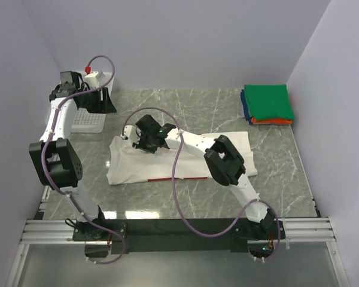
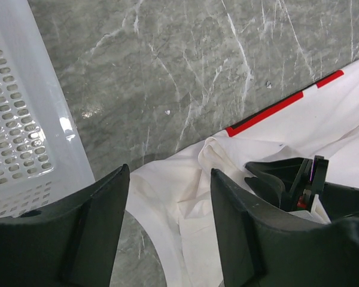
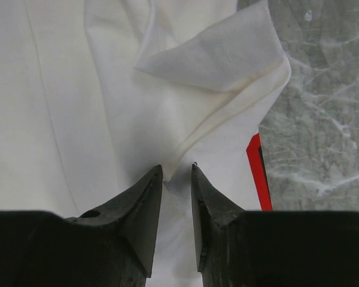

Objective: Fold and stack the t-shirts
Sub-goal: Fold the tshirt

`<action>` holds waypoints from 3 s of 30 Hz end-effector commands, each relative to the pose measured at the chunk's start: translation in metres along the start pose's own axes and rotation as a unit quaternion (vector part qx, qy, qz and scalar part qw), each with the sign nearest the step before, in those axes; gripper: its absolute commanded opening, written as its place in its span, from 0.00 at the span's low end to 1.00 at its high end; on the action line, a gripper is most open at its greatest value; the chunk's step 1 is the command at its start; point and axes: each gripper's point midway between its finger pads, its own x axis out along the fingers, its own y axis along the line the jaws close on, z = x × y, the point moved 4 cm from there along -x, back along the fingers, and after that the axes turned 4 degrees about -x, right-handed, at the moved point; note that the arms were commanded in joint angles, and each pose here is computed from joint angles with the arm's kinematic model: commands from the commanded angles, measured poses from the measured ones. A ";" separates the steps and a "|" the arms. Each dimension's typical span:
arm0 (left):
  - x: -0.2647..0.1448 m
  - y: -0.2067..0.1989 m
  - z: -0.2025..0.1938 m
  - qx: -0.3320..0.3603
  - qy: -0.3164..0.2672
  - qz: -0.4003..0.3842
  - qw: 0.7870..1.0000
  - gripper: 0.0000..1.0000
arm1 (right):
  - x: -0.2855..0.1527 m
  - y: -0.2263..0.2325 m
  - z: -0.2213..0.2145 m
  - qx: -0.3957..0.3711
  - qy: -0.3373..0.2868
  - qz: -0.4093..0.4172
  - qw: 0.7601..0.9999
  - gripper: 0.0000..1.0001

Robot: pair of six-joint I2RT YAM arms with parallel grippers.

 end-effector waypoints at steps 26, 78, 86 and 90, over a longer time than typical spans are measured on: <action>0.043 -0.025 -0.007 0.054 0.051 -0.017 0.997 0.52 | -0.043 -0.119 -0.012 0.076 -0.040 -0.131 0.988 0.00; 0.188 0.002 -0.072 0.123 0.174 0.046 0.976 0.22 | -0.018 -0.101 -0.052 0.081 -0.005 -0.100 0.992 0.00; 0.158 -0.011 -0.047 0.129 0.133 0.024 0.982 0.01 | -0.030 -0.102 -0.049 0.085 -0.015 -0.097 0.992 0.00; 0.129 -0.018 -0.039 0.138 0.104 0.002 0.985 0.01 | -0.047 -0.103 -0.043 0.087 -0.029 -0.097 0.991 0.00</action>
